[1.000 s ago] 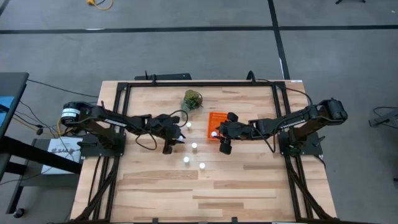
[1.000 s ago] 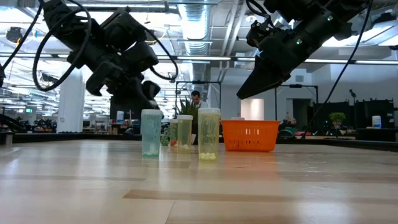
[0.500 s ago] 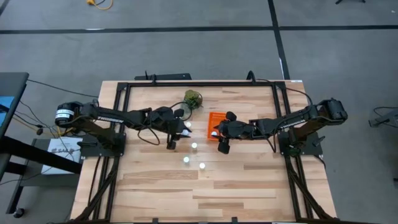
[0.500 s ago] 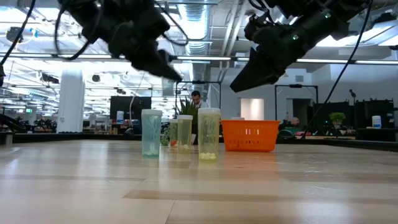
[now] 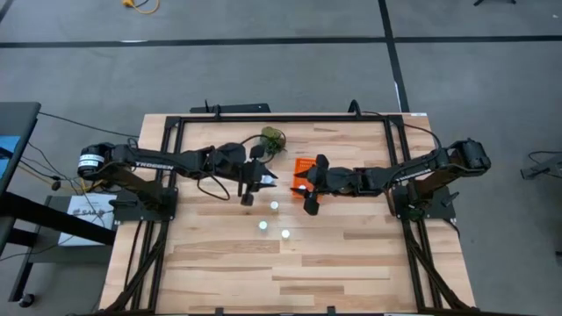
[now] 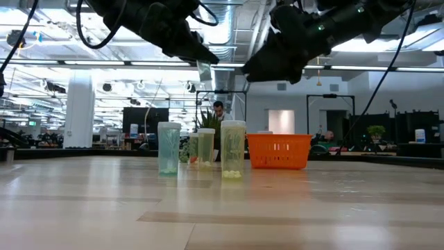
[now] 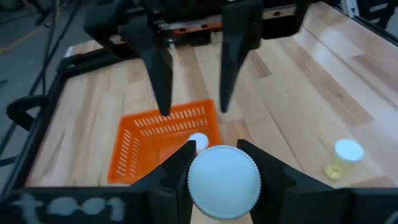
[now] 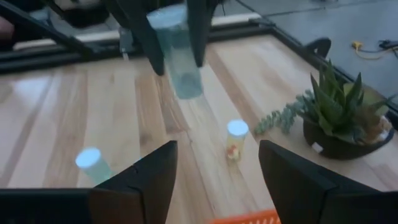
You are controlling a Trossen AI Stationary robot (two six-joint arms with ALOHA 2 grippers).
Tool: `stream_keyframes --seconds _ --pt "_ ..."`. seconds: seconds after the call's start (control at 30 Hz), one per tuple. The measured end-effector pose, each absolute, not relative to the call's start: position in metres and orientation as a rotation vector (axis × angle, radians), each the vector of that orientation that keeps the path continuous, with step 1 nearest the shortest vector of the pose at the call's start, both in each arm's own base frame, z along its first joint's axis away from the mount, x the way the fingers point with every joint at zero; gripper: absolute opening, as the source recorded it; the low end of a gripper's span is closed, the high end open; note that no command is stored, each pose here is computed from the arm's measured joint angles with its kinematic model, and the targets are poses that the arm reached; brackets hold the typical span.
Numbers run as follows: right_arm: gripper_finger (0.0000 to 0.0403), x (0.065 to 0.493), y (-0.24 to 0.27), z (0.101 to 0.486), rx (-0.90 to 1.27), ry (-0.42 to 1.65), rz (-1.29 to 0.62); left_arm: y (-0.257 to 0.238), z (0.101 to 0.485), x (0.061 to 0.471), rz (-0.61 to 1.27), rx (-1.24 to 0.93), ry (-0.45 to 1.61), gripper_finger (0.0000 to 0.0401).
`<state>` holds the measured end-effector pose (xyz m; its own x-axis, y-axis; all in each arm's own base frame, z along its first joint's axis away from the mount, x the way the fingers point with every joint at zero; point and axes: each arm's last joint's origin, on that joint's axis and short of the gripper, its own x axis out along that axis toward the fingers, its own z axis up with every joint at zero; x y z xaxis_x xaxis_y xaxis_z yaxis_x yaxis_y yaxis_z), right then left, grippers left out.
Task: Pick and place pill bottles into a basket
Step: Put the top blue pill bottle into the basket
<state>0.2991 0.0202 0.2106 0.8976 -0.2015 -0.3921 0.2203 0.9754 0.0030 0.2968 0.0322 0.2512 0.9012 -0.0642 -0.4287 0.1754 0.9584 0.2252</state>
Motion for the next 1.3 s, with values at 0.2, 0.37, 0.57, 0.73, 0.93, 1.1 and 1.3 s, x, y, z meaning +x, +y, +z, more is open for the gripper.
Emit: stream_keyframes --seconds 0.2,0.37,0.57,0.73,0.93,1.1,1.3 --pt "0.0224 0.302 0.025 0.213 0.051 0.351 -0.2 0.033 0.251 0.297 -0.1 0.268 0.436 0.01" --pt "0.0224 0.302 0.025 0.213 0.046 0.352 -0.208 0.033 0.253 0.298 -0.092 0.25 0.413 0.01" --pt "0.0224 0.302 0.026 0.213 0.044 0.351 -0.211 0.033 0.257 0.299 -0.075 0.204 0.375 0.01" --pt "0.0224 0.302 0.031 0.216 0.028 0.348 -0.25 0.033 0.257 0.3 -0.068 0.165 0.374 0.01" --pt "0.0228 0.304 0.034 0.22 0.026 0.34 -0.244 0.033 0.258 0.3 -0.061 0.132 0.37 0.01" --pt "0.0243 0.31 0.034 0.216 0.02 0.36 -0.258 0.033 0.259 0.3 -0.056 0.118 0.356 0.01" --pt "0.0247 0.319 0.035 0.208 -0.012 0.39 -0.276 0.033 0.26 0.301 -0.08 0.116 0.339 0.01"
